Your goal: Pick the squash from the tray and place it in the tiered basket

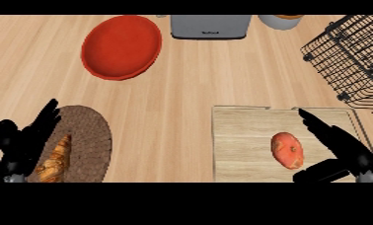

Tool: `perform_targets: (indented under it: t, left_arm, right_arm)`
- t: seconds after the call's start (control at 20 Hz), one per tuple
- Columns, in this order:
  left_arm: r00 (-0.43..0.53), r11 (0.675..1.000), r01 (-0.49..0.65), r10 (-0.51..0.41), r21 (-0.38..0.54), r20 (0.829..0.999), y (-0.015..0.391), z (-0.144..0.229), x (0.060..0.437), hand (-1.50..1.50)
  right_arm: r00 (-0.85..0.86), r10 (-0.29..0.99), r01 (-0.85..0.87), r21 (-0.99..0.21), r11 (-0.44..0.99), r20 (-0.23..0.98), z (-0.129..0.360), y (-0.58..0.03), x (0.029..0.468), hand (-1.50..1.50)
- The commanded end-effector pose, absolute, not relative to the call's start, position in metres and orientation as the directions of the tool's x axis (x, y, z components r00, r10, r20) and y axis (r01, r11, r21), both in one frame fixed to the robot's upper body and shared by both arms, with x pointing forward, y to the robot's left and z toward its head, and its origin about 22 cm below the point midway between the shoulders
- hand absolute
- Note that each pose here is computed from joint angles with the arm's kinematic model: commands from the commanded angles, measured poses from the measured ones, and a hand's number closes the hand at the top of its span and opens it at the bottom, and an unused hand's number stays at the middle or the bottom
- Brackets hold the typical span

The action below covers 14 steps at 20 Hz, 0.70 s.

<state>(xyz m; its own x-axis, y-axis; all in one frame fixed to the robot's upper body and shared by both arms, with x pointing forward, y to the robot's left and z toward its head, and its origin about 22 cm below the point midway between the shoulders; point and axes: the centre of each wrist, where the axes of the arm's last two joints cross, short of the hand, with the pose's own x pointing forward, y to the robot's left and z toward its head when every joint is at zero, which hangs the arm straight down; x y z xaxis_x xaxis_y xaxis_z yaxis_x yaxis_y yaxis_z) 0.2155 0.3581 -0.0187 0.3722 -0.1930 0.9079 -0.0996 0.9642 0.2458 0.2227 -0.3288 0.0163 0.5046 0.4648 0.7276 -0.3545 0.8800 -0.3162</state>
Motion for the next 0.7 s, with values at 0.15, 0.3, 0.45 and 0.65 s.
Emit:
perform_targets:
  t: [0.15,0.3,0.45,0.65]
  left_arm:
    - [0.372,0.964,-0.101,-0.192,0.245,0.908,0.358,-0.024,0.225,0.00]
    - [0.367,0.968,-0.085,-0.189,0.236,0.911,0.341,-0.028,0.231,0.00]
    - [0.367,0.962,-0.097,-0.204,0.256,0.908,0.364,-0.009,0.217,0.00]
    - [0.363,0.966,-0.094,-0.191,0.239,0.912,0.364,-0.003,0.227,0.00]
  right_arm:
    - [0.526,0.445,-0.363,-0.282,0.888,0.725,-0.017,-0.308,0.233,-1.50]
    - [0.523,0.454,-0.376,-0.283,0.882,0.721,-0.015,-0.308,0.256,-1.50]
    - [0.519,0.448,-0.376,-0.276,0.885,0.728,-0.016,-0.280,0.233,-1.50]
    - [0.508,0.442,-0.423,-0.233,0.876,0.739,-0.019,-0.283,0.241,-1.50]
